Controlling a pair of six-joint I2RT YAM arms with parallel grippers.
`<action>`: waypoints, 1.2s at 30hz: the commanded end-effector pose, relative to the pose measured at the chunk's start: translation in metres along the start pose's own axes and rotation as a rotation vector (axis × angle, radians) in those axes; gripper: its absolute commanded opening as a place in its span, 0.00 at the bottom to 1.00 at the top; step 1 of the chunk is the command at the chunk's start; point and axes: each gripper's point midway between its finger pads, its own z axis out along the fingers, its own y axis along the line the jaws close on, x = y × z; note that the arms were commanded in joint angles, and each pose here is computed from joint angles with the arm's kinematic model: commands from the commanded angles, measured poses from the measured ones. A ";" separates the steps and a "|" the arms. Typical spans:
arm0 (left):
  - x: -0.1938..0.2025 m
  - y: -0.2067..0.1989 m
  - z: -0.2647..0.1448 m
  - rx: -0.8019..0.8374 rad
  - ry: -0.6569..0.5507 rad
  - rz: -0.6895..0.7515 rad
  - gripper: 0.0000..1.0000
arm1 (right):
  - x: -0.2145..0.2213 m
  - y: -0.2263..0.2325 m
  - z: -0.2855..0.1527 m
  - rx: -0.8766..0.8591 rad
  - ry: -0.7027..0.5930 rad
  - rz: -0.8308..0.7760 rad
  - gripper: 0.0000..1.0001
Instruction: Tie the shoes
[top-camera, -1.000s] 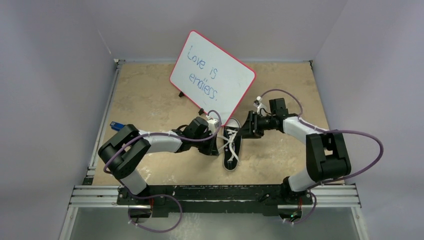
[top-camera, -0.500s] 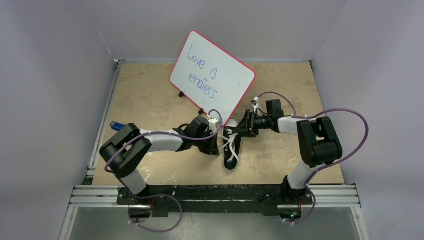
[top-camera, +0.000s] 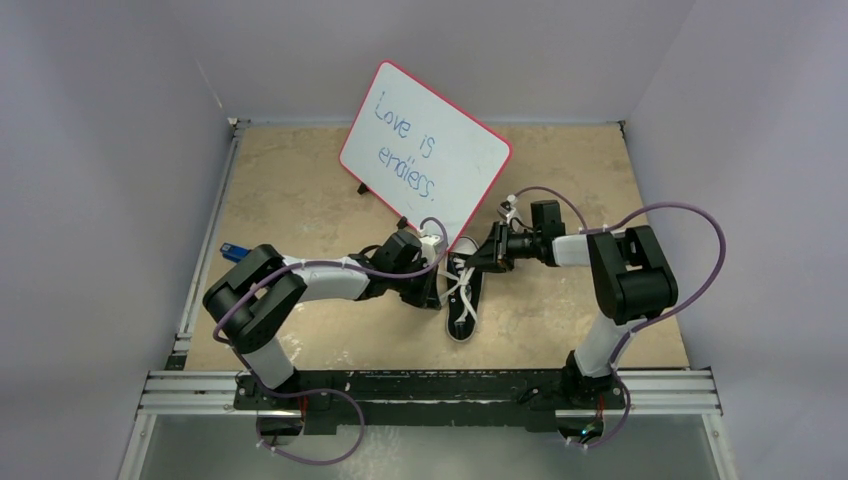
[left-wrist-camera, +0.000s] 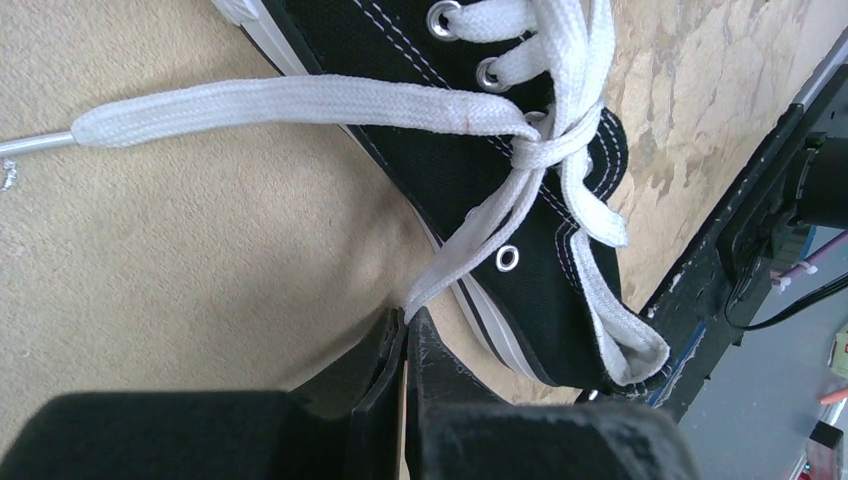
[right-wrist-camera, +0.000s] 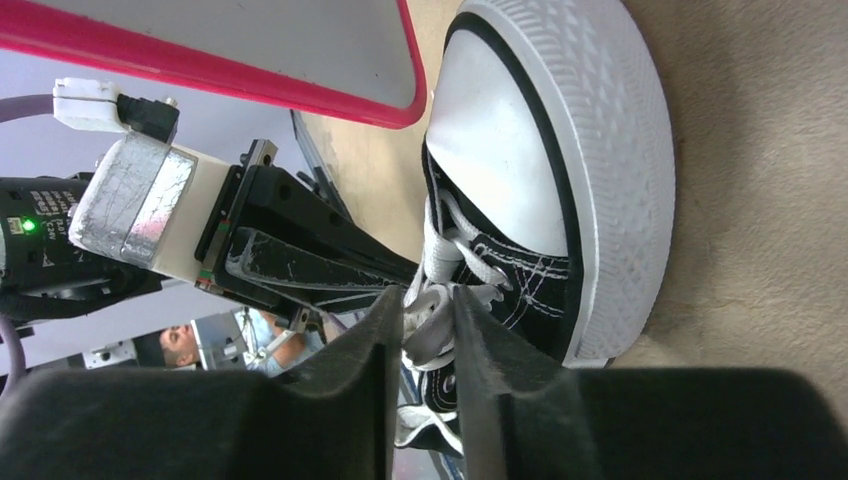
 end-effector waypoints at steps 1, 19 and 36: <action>-0.015 -0.007 0.000 0.029 -0.028 0.034 0.00 | 0.005 0.016 -0.005 -0.047 0.008 -0.035 0.22; 0.012 -0.001 -0.010 0.008 -0.009 -0.061 0.00 | -0.051 0.010 -0.024 0.140 -0.347 -0.015 0.00; 0.046 0.017 -0.012 -0.072 0.041 -0.090 0.00 | -0.056 -0.020 -0.065 0.127 -0.510 0.136 0.00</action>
